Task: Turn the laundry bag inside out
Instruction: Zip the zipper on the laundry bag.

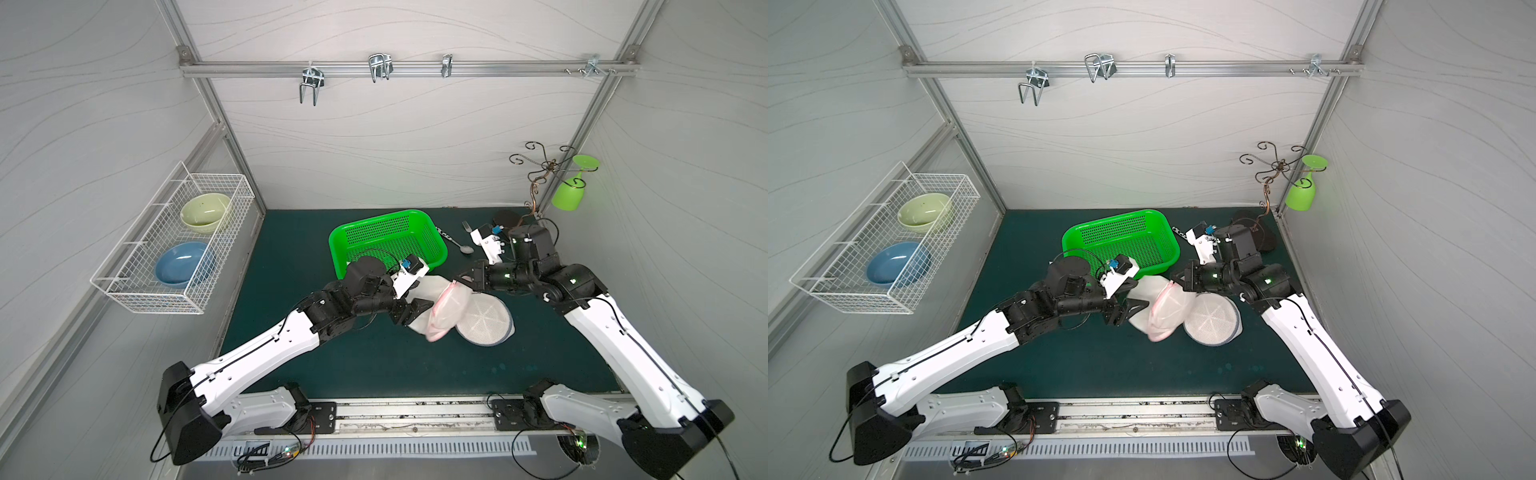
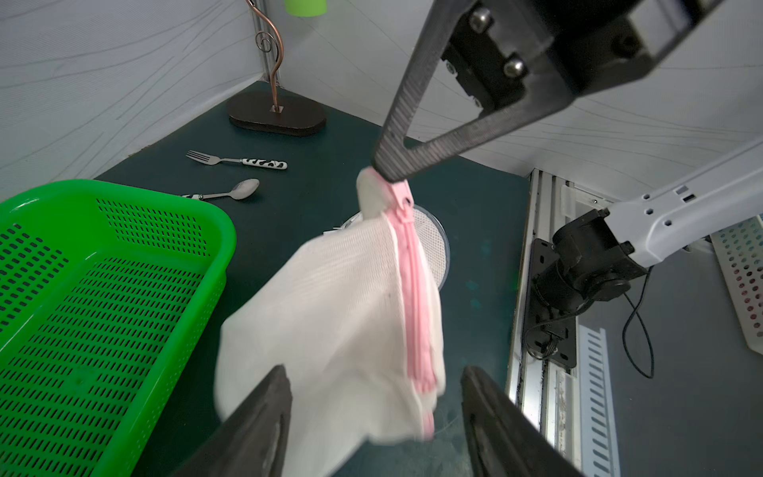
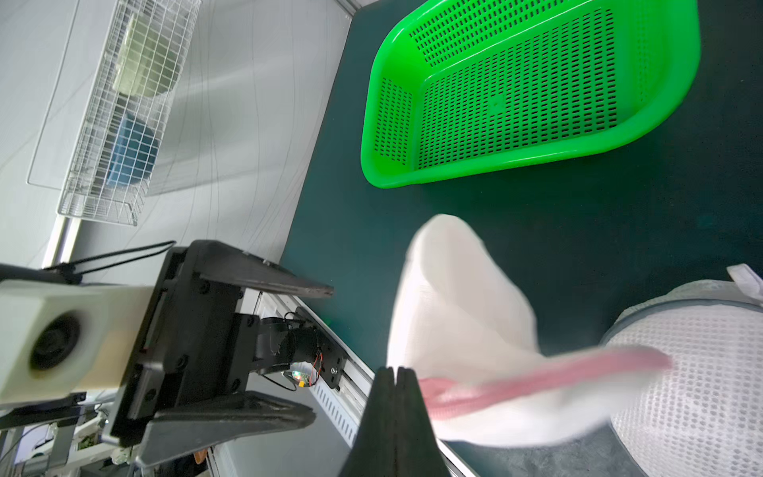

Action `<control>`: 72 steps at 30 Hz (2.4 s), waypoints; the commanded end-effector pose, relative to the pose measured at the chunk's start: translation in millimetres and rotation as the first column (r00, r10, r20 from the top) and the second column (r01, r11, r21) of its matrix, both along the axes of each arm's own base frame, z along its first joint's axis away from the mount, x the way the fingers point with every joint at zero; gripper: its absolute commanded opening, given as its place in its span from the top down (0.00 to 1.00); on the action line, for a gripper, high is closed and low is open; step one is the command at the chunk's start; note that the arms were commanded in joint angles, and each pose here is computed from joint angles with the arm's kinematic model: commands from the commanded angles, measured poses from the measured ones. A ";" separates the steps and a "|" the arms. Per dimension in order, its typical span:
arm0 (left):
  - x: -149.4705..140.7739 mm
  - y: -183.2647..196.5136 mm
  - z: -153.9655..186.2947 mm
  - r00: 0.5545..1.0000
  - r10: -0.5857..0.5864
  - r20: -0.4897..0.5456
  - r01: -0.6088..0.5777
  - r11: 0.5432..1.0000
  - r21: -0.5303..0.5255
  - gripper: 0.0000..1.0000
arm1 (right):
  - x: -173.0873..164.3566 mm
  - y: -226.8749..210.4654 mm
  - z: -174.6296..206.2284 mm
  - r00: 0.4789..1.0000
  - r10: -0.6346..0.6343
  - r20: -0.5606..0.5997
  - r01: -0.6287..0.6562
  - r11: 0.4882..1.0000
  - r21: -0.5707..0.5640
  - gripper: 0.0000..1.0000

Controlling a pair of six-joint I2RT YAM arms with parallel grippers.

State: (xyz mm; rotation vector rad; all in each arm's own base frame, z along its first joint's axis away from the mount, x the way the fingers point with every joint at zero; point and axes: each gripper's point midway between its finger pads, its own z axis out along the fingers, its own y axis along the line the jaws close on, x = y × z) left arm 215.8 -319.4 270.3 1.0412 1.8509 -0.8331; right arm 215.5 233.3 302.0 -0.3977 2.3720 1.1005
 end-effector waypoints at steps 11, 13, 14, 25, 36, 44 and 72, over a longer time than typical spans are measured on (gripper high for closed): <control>-0.3 -17.6 19.9 0.999 -0.037 -0.036 0.034 0.996 -0.083 0.52 | -6.1 40.6 14.4 0.999 0.044 0.009 -0.045 0.996 0.075 1.00; 0.0 -19.7 21.6 0.998 -0.038 -0.044 0.034 0.994 -0.099 0.48 | -5.5 41.4 16.4 0.999 0.032 0.013 -0.033 0.997 0.074 1.00; 0.4 -20.8 21.5 0.998 -0.038 -0.049 0.033 0.994 -0.108 0.46 | -5.3 41.4 17.1 1.000 0.028 0.015 -0.029 0.997 0.072 1.00; 9.4 -20.9 16.3 0.998 0.011 -0.064 -0.019 0.993 -0.113 0.69 | -0.5 41.6 27.3 0.999 -0.002 0.034 0.000 0.997 0.074 1.00; 1.4 -11.4 15.8 1.000 -0.015 -0.016 0.014 0.998 -0.060 1.00 | 21.3 -9.3 14.9 0.981 -0.183 0.058 0.186 0.981 -0.049 1.00; 7.5 11.3 52.6 0.988 0.124 0.089 -0.101 0.969 -0.224 1.00 | 30.5 -70.2 -22.2 0.938 -0.346 -0.020 0.343 0.934 -0.096 1.00; -8.1 -10.2 37.2 0.997 -0.063 0.050 0.068 0.992 -0.105 0.50 | -10.8 17.9 37.1 0.970 0.070 0.233 -0.083 0.995 0.048 1.00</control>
